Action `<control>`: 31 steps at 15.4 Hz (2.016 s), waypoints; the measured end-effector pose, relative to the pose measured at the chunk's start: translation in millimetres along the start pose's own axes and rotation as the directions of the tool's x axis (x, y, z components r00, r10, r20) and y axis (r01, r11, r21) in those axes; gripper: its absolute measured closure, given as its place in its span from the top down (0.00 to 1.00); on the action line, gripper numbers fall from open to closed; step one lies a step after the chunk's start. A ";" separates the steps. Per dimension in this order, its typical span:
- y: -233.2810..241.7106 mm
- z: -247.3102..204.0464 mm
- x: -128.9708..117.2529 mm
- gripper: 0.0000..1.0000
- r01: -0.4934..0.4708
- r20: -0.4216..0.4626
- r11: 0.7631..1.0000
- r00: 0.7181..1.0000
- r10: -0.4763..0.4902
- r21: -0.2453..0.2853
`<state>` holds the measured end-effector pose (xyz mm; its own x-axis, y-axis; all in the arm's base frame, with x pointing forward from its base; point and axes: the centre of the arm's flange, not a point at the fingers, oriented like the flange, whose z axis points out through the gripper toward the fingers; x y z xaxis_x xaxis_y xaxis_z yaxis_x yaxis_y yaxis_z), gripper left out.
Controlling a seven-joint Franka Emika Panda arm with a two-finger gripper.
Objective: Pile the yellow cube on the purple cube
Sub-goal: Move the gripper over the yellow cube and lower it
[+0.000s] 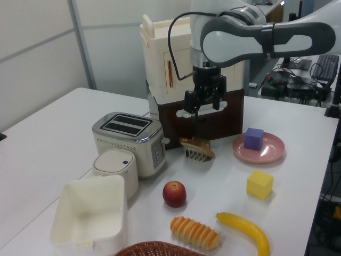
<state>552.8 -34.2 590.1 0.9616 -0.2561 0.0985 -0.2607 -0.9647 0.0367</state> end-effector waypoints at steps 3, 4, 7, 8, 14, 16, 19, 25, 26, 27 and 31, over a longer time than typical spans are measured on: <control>4.1 3.6 -5.8 1.00 0.027 0.056 1.000 0.998 -0.026 -0.011; 6.4 1.7 -6.9 1.00 0.034 0.067 0.999 0.997 -0.033 -0.012; 7.2 -3.4 -8.6 1.00 0.041 0.062 0.999 0.997 -0.041 -0.010; 7.7 -5.1 -10.4 1.00 0.048 0.059 0.999 0.997 -0.047 -0.008; 23.9 7.5 -53.7 1.00 0.044 0.046 0.999 0.998 -0.044 0.015; 43.2 21.3 -67.6 1.00 0.019 0.063 0.999 0.998 -0.021 0.032; 77.5 42.4 -80.2 1.00 -0.031 0.067 0.997 0.997 0.026 0.067; 111.9 95.7 -101.2 1.00 -0.031 0.048 0.999 0.998 0.029 0.040; 112.3 102.3 -105.2 1.00 -0.023 0.049 0.999 0.999 0.021 0.037; 113.2 106.5 -108.7 1.00 -0.018 0.047 0.999 0.999 0.016 0.037; 121.4 116.0 -120.2 1.00 -0.025 0.028 0.998 0.999 0.023 0.053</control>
<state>415.5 -127.6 467.3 0.9573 -0.2802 0.0718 -0.2796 -0.9599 -0.0183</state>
